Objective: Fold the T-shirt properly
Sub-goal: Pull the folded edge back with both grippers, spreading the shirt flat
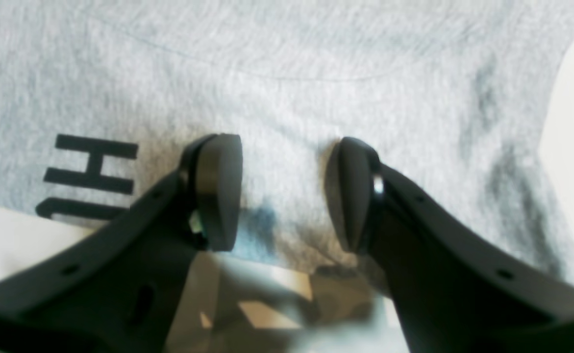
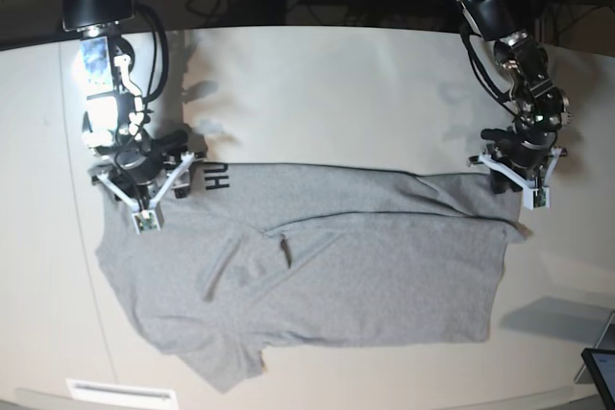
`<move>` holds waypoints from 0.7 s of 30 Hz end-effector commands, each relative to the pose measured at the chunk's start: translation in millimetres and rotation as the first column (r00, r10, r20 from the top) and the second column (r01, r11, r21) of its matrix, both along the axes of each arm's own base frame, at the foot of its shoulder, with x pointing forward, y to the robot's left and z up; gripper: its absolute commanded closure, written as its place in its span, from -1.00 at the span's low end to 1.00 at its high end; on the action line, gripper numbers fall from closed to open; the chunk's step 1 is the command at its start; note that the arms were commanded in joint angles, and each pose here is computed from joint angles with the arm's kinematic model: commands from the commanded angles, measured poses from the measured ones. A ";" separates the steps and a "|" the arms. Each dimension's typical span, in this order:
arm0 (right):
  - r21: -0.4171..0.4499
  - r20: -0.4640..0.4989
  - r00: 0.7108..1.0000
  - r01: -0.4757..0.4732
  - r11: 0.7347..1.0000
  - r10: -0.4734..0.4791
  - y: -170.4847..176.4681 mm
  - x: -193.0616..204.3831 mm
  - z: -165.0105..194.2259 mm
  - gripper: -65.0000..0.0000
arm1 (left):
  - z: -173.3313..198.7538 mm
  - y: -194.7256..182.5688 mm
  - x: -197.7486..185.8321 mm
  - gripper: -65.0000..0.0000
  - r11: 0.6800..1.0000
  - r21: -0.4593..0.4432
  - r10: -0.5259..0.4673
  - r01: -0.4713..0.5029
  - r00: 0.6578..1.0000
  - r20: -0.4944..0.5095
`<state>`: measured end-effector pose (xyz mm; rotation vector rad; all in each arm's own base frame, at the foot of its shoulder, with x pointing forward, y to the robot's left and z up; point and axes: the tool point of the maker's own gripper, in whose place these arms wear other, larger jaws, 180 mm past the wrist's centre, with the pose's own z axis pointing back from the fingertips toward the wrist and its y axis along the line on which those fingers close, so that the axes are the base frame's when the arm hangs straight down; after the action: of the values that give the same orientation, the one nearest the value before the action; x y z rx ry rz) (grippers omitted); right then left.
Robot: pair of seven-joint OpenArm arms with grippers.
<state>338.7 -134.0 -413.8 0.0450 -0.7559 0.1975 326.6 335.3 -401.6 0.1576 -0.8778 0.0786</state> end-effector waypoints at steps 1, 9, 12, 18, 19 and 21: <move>-0.014 -0.003 1.000 0.007 1.000 -0.007 -5.5 -2.5 0.3 0.06 | -1.5 12.3 -9.3 0.34 0.999 0.038 0.006 -0.004 0.999 -0.045; -0.009 -0.051 0.999 0.004 1.000 -0.004 -2.9 -33.7 -14.5 0.06 | -6.7 20.2 -28.1 0.34 0.991 0.106 -0.067 0.080 0.990 -0.122; -0.004 -0.057 0.998 -0.001 1.000 0.000 0.1 -43.5 -15.7 0.06 | -7.8 16.3 -36.9 0.34 0.987 0.115 -0.096 0.112 0.986 -0.138; -0.002 -0.058 0.998 0.026 1.000 -0.026 -0.5 -61.9 -13.3 0.06 | -8.8 11.0 -60.9 0.34 0.977 0.146 -0.130 0.156 0.976 -0.173; -0.002 -0.058 0.998 0.036 0.999 -0.037 -0.8 -64.9 -12.4 0.06 | -10.1 10.5 -65.2 0.34 0.976 0.147 -0.133 0.161 0.974 -0.181; -0.001 -0.057 0.997 0.046 0.999 -0.046 -0.4 -71.5 -10.4 0.06 | -14.2 10.7 -74.8 0.34 0.973 0.147 -0.144 0.176 0.968 -0.204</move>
<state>276.3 -131.3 -416.7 0.0487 -0.7596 0.1450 269.2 338.4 -403.3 0.2161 -0.8083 -0.1305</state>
